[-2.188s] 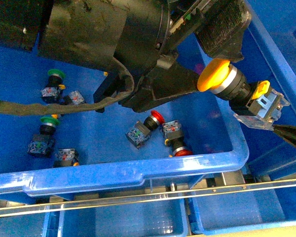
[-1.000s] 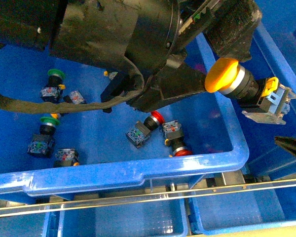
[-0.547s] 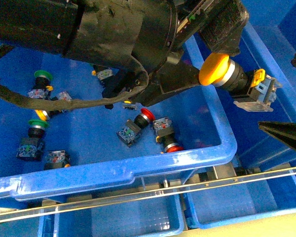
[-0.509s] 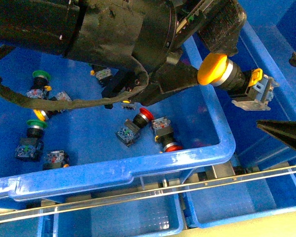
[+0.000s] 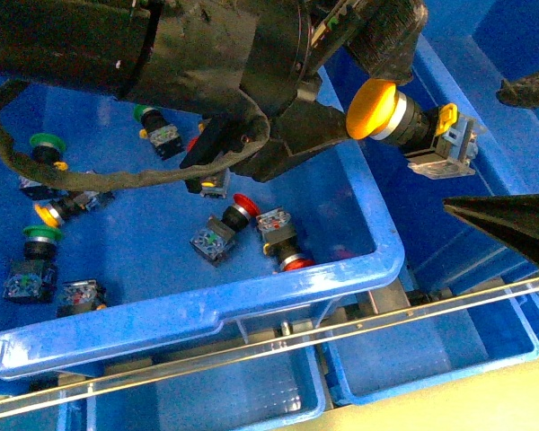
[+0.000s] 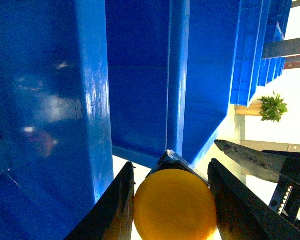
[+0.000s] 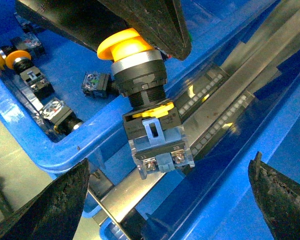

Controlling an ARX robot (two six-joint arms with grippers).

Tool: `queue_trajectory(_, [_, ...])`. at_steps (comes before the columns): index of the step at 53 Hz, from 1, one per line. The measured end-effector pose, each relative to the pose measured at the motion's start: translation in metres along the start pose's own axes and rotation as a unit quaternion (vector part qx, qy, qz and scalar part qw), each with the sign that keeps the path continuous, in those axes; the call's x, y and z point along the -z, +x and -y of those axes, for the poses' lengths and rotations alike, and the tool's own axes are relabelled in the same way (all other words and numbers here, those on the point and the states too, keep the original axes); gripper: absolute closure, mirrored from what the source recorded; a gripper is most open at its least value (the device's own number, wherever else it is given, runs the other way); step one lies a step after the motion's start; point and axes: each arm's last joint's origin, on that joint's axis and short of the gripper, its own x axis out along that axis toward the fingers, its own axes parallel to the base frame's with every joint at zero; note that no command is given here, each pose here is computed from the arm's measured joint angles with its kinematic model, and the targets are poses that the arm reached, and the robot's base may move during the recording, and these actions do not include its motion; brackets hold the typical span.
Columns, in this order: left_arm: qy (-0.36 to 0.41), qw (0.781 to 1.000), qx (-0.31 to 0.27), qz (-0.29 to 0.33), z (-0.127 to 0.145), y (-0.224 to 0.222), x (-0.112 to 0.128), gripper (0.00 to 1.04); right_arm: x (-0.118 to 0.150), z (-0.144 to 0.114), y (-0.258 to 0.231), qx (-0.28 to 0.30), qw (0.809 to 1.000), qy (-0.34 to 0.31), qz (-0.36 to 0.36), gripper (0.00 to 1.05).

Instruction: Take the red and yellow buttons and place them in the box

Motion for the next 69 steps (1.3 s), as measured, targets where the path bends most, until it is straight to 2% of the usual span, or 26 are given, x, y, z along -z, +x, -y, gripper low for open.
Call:
queue_trajectory(27, [-0.003, 1.000, 0.000, -0.001, 0.001, 0.002, 0.000, 0.70, -0.005, 0.004, 0.014, -0.002, 1.000, 0.000, 0.007, 0.07])
queue_trajectory(32, [-0.003, 1.000, 0.000, -0.001, 0.001, 0.002, 0.000, 0.70, -0.005, 0.005, 0.014, -0.001, 1.000, 0.001, 0.005, 0.17])
queue_trajectory(53, [-0.003, 1.000, -0.001, 0.000, 0.001, 0.002, 0.000, 0.70, -0.006, 0.004, 0.015, -0.005, 1.000, 0.004, 0.003, 0.71])
queue_trajectory(58, [-0.003, 1.000, -0.002, 0.002, 0.000, 0.002, -0.001, 0.70, -0.006, 0.004, 0.015, -0.008, 1.000, 0.000, 0.002, 0.76])
queue_trajectory(69, [-0.004, 1.000, -0.004, 0.003, -0.001, 0.001, -0.001, 0.70, -0.006, 0.003, 0.015, -0.010, 1.000, -0.004, 0.001, 0.77])
